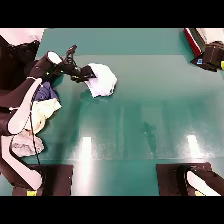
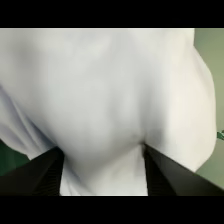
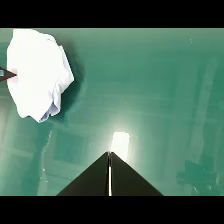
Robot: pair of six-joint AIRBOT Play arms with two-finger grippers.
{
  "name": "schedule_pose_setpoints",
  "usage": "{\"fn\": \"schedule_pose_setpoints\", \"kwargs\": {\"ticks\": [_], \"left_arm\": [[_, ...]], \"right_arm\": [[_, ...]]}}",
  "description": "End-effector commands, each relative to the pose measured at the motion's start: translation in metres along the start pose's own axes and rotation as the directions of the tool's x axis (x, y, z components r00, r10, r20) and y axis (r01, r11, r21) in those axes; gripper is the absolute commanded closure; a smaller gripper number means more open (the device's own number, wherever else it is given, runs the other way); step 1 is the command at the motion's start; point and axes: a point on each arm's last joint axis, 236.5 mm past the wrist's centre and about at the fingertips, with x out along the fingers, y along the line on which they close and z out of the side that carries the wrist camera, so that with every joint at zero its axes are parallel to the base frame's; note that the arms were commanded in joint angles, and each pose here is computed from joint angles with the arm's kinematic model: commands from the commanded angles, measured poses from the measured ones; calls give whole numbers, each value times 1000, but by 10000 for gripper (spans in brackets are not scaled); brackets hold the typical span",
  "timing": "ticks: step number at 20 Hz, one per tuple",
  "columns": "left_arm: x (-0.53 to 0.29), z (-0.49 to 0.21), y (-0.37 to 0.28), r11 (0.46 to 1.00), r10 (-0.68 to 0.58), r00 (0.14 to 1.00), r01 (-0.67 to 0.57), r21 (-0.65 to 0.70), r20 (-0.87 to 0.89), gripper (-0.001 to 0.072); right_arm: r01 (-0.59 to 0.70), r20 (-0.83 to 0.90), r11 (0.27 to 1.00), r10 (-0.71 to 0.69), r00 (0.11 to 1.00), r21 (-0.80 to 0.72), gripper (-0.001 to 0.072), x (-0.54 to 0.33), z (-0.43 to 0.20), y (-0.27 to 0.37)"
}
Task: Fold the shirts.
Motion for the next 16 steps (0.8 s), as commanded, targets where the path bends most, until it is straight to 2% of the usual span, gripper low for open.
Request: {"fn": "schedule_pose_setpoints", "kwargs": {"ticks": [1,2,3,5,8,11,16], "left_arm": [[16,7,0,1000,-4,999,4,-4,41,346],[14,8,-3,1000,-10,999,10,-4,43,544],[11,10,-10,1000,-28,999,28,-7,43,673],[-5,16,-31,997,-63,998,63,34,23,679],[-61,31,-106,954,-181,983,171,245,18,680],[-141,16,-203,834,-308,951,260,487,20,680],[-238,-64,-310,625,-437,898,345,700,-53,680]], "right_arm": [[0,-1,1000,0,1000,0,693,0,0,0],[0,0,1000,0,1000,0,693,0,0,0],[0,1,1000,0,1000,0,693,0,0,0],[0,5,1000,0,1000,0,693,0,1,0],[4,55,1000,-3,998,-17,693,-9,15,4],[-5,153,998,13,988,-58,693,-36,42,20],[-6,255,994,33,966,-108,693,-72,67,39]]}}
